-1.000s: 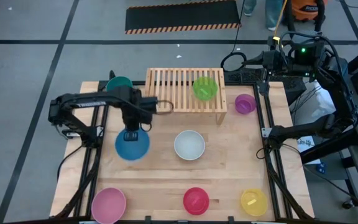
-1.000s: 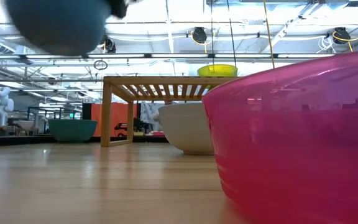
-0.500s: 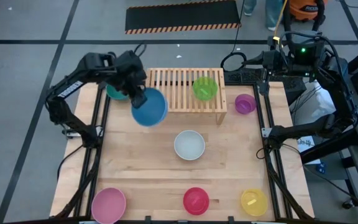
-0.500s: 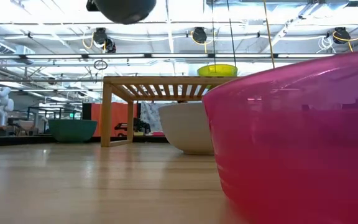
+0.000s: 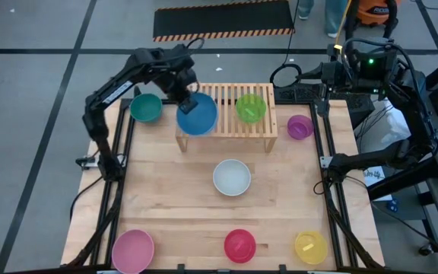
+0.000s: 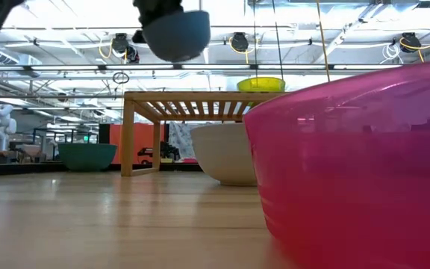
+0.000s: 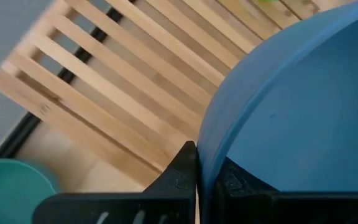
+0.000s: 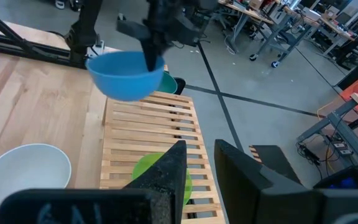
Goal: Place and stack bowls onto a shelf
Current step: Put the blue bowl on the shelf
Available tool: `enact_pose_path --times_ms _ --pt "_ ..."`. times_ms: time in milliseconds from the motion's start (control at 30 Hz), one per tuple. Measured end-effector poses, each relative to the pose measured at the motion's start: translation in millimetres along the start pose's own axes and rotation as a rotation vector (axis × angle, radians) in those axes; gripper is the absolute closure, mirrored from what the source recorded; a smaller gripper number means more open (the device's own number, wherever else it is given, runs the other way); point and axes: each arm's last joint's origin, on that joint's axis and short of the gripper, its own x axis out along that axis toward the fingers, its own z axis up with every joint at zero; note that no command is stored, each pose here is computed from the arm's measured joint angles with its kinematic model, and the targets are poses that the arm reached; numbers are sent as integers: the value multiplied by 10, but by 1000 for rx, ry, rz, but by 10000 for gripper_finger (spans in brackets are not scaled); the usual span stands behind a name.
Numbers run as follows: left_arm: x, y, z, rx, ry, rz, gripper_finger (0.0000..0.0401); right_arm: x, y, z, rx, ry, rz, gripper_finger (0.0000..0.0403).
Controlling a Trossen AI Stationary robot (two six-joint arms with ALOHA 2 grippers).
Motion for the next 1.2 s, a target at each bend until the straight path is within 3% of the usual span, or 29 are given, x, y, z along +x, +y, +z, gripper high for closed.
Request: enact_pose_path --times_ms 433,767,933,1200 --pt "340 567 258 -91 63 52 397 0 0 -1 6 1 0 326" --pt "697 644 359 -69 147 42 397 0 1 -1 7 1 1 326" --pt "716 639 365 -23 149 31 396 0 4 -7 8 7 4 326" --pt "736 605 364 -22 159 62 348 0 4 -7 7 7 4 326"
